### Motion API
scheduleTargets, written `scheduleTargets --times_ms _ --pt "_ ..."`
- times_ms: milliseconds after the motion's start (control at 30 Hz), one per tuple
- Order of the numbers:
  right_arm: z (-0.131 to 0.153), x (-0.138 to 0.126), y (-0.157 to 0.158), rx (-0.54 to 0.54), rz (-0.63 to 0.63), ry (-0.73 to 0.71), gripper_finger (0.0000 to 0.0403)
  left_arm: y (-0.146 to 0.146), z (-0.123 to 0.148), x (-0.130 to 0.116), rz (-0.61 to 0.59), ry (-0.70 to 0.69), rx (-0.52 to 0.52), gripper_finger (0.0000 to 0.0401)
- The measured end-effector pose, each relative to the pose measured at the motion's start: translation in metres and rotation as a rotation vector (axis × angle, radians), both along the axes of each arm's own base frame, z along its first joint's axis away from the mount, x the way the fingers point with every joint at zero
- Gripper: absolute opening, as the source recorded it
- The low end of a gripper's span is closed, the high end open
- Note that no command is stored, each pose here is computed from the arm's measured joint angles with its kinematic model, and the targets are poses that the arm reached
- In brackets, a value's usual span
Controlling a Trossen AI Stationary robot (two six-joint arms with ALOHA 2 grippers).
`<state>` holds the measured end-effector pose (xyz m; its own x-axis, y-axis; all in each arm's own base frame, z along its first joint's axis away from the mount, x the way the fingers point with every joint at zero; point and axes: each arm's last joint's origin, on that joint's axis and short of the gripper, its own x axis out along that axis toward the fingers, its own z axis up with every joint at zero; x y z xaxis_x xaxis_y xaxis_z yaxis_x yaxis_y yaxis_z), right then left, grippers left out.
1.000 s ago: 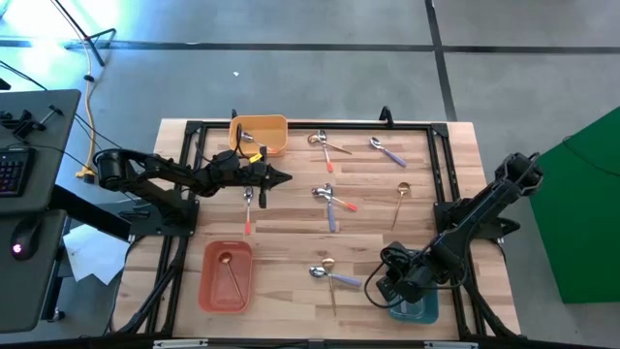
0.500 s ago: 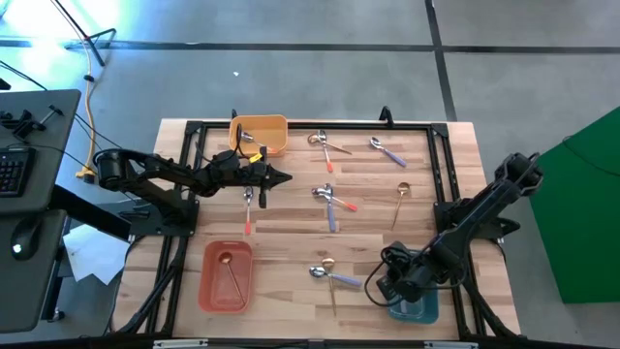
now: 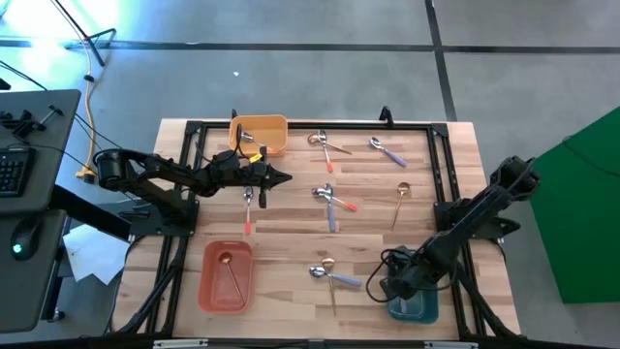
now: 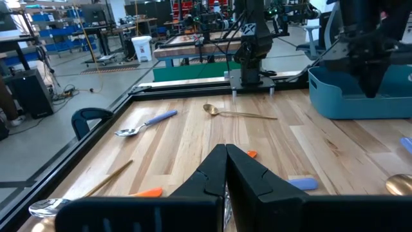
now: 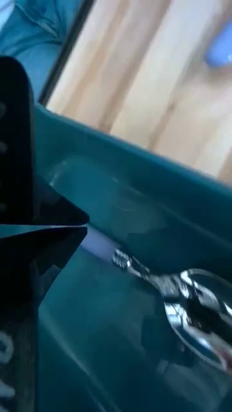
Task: Sort silverware by color (type)
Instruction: Put the bottom right orange spoon into the yellow bin
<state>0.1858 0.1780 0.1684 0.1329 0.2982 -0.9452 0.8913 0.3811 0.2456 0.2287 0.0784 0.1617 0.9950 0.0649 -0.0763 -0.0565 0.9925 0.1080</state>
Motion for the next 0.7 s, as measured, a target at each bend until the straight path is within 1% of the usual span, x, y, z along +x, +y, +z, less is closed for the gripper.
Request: scheduleTargets --times_ms 133,167,233,267,300,367,467,533,600,700 --pt "-0.005 -0.004 -0.004 -0.030 0.020 0.027 0.0000 0.000 0.000 0.000 -0.005 -0.001 -0.018 0.0000" --pt "-0.005 -0.005 -0.004 -0.016 0.045 0.040 0.0000 0.000 0.000 0.000 -0.009 -0.001 -0.023 0.0000" --pt "0.002 -0.006 -0.001 0.061 0.114 0.087 0.0000 0.000 0.000 0.000 -0.012 -0.002 -0.025 0.0000" --pt "0.009 -0.008 -0.001 0.081 0.132 0.111 0.0000 0.000 0.000 0.000 -0.012 -0.001 -0.025 0.0000" --pt "0.016 -0.009 -0.002 0.077 0.149 0.121 0.0000 0.000 0.000 0.000 -0.012 -0.001 -0.026 0.0000" --pt "0.030 -0.013 -0.006 0.013 0.174 0.100 0.0000 0.000 0.000 0.000 -0.012 -0.002 -0.028 0.0000" --pt "0.048 -0.011 -0.016 -0.139 0.211 -0.092 0.0000 0.000 0.001 0.002 -0.013 0.008 -0.048 0.0000" --pt "0.056 -0.008 -0.027 -0.267 0.237 -0.220 0.0000 0.002 0.004 0.007 -0.013 0.024 -0.057 0.0000" --pt "0.063 -0.005 -0.039 -0.375 0.278 -0.300 0.0000 0.005 0.009 0.015 -0.015 0.056 -0.069 0.0000" --pt "0.070 0.001 -0.060 -0.498 0.365 -0.386 0.0000 0.009 0.015 0.027 -0.033 0.132 -0.091 0.0000"
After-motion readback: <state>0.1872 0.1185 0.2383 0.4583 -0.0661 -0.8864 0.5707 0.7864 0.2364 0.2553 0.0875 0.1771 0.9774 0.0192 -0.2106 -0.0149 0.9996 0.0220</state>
